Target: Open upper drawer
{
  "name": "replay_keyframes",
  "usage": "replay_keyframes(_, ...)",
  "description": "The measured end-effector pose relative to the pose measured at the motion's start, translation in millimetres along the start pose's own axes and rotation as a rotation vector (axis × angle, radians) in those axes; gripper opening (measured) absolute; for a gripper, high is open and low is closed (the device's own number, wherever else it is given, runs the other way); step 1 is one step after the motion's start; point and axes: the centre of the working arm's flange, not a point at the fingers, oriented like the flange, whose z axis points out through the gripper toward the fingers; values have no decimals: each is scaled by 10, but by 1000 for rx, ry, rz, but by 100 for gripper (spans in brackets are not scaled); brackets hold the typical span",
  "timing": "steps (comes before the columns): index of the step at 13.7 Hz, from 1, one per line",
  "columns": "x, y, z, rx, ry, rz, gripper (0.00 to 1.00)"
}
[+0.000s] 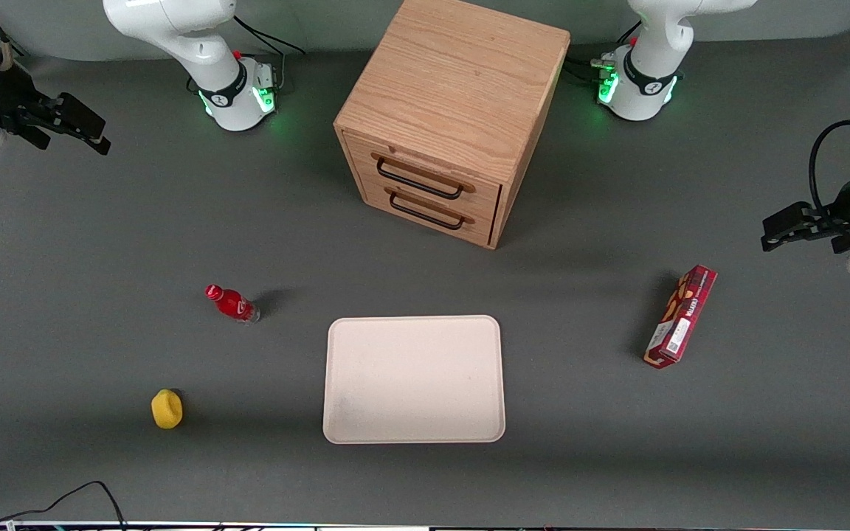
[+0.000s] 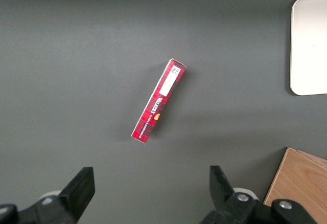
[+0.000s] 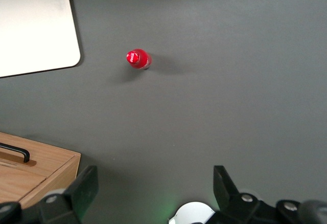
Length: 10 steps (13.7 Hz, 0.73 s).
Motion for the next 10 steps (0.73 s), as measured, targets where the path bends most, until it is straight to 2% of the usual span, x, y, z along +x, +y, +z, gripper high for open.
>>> replay_keyframes(7, -2, -17, -26, 0, 2, -24, 100)
replay_keyframes(9, -41, -128, -36, 7, -6, -156, 100)
replay_keyframes(10, -71, -238, -42, 35, -11, -231, 100)
